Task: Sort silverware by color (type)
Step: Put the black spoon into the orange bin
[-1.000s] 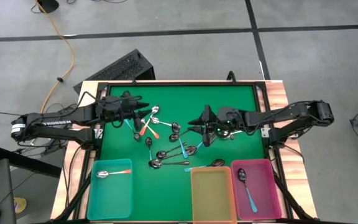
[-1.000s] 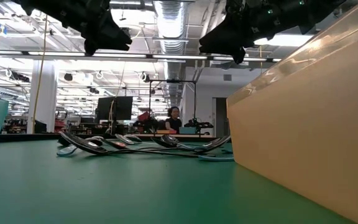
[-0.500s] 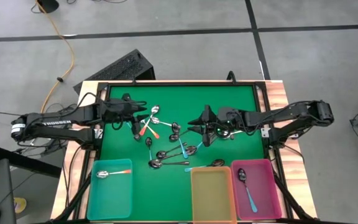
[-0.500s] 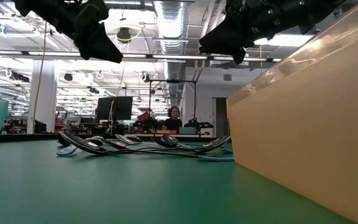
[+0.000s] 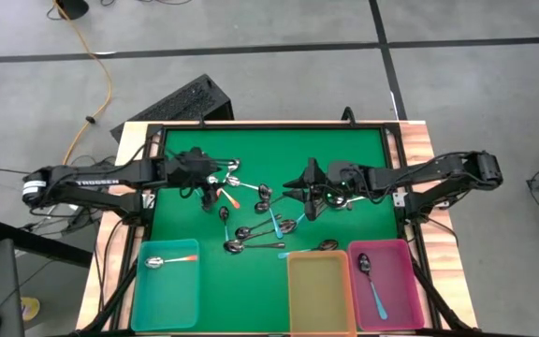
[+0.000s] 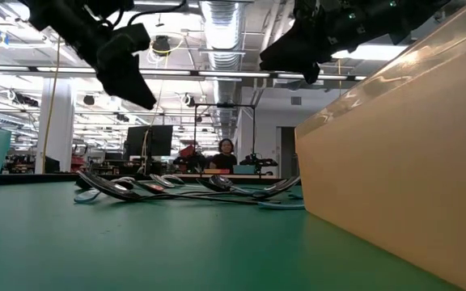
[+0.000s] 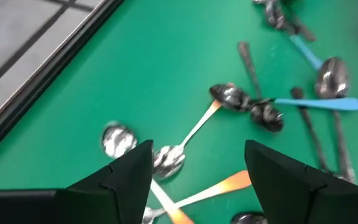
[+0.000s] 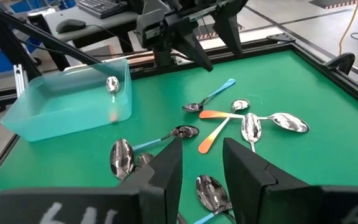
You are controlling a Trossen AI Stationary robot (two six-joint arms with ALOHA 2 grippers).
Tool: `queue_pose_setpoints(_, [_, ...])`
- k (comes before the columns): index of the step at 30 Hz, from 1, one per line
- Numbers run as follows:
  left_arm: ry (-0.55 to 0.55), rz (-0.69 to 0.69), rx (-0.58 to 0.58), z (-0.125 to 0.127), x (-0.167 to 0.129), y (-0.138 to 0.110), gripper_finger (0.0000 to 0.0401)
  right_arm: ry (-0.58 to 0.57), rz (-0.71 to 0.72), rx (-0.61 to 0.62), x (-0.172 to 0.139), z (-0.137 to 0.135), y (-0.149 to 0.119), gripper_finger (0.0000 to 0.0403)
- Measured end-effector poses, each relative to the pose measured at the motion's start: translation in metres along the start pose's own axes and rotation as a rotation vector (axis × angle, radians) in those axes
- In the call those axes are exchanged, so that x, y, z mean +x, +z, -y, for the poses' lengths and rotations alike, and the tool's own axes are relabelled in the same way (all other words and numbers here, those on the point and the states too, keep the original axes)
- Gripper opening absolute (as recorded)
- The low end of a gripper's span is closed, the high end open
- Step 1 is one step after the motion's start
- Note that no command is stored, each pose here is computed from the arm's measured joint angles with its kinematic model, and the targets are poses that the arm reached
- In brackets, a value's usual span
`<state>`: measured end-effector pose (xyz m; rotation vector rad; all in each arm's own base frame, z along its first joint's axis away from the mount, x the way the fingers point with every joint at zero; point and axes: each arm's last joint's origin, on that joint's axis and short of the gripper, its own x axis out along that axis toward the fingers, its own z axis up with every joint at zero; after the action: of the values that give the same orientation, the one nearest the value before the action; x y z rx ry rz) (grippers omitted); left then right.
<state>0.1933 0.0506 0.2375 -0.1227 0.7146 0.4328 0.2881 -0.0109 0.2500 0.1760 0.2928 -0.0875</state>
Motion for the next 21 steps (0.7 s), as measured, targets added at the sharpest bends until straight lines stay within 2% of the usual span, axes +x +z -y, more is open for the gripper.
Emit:
queue_pose_setpoints(4, [0.024,-0.066,0.015,-0.001,0.002,-0.006,0.0238,-0.001,-0.005,0.000,0.000,0.000,-0.001,0.0127])
queue_pose_setpoints(8, [0.038,-0.153,0.089,0.001,0.001,-0.015,0.0238,-0.004,-0.005,0.000,0.000,0.001,0.000,0.0127])
queue_pose_setpoints(16, [0.118,-0.254,0.117,0.009,0.002,-0.026,0.0238,-0.009,-0.006,0.002,0.000,0.002,0.000,0.0127])
queue_pose_setpoints(18, [0.136,-0.262,0.057,0.011,0.006,-0.027,0.0238,-0.009,-0.006,0.001,0.000,0.002,0.000,0.0127])
queue_pose_setpoints(21, [0.195,-0.266,-0.108,0.012,0.013,-0.029,0.0238,-0.009,-0.007,0.002,0.000,0.002,0.000,0.0127])
